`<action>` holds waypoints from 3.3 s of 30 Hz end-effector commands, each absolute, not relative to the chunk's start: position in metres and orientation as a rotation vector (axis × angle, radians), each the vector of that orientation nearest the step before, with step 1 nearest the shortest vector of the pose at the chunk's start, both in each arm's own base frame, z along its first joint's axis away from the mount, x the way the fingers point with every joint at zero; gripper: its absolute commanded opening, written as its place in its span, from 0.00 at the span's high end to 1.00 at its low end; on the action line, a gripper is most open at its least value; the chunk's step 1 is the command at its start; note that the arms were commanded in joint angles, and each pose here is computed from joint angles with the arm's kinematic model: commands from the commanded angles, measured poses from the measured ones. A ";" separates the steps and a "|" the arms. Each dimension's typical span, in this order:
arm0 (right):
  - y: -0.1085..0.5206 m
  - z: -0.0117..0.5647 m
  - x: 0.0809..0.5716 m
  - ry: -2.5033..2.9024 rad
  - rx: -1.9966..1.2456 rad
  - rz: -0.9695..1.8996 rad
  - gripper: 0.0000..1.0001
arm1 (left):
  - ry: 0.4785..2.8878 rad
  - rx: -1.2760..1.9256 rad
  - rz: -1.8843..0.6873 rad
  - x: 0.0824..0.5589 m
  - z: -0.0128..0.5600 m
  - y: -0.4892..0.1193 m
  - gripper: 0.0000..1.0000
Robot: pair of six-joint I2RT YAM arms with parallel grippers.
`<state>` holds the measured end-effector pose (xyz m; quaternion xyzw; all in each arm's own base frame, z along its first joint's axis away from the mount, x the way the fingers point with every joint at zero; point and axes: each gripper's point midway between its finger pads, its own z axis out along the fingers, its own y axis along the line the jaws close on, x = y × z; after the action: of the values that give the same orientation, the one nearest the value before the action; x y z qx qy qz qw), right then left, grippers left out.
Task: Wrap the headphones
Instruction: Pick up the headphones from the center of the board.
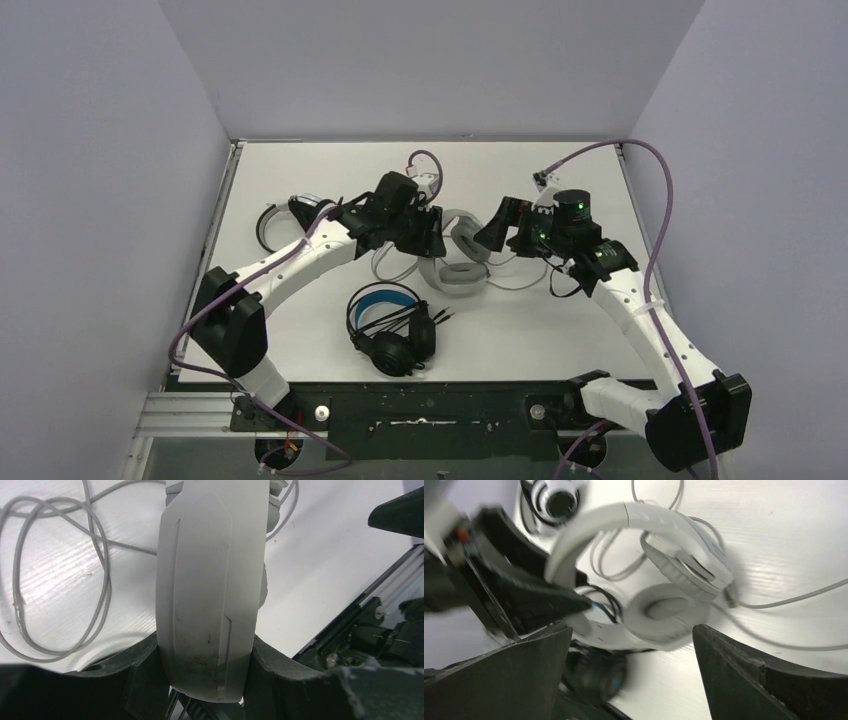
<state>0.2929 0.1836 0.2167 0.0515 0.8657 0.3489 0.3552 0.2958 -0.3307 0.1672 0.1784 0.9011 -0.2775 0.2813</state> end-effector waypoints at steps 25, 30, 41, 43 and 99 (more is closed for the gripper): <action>0.142 0.224 0.345 1.829 -0.545 0.311 0.08 | 2.155 0.477 -1.478 0.247 0.297 -0.345 1.00; 0.138 0.227 0.329 1.838 -0.555 0.317 0.06 | 2.173 0.484 -1.431 0.251 0.292 -0.336 1.00; 0.194 0.223 0.316 1.709 -0.802 0.599 0.22 | 2.151 0.608 -1.459 0.237 0.303 -0.334 1.00; 0.197 0.222 0.314 1.720 -0.818 0.626 0.32 | 2.174 0.606 -1.406 0.239 0.298 -0.329 1.00; 0.096 0.342 0.306 1.967 -0.197 0.402 0.00 | 2.096 0.280 -1.190 0.308 0.364 -0.239 1.00</action>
<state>0.3045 0.1453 0.3303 -0.1716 0.8167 0.1750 0.5225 0.3076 -0.2375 0.2595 0.1093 0.9036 -0.3224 0.2601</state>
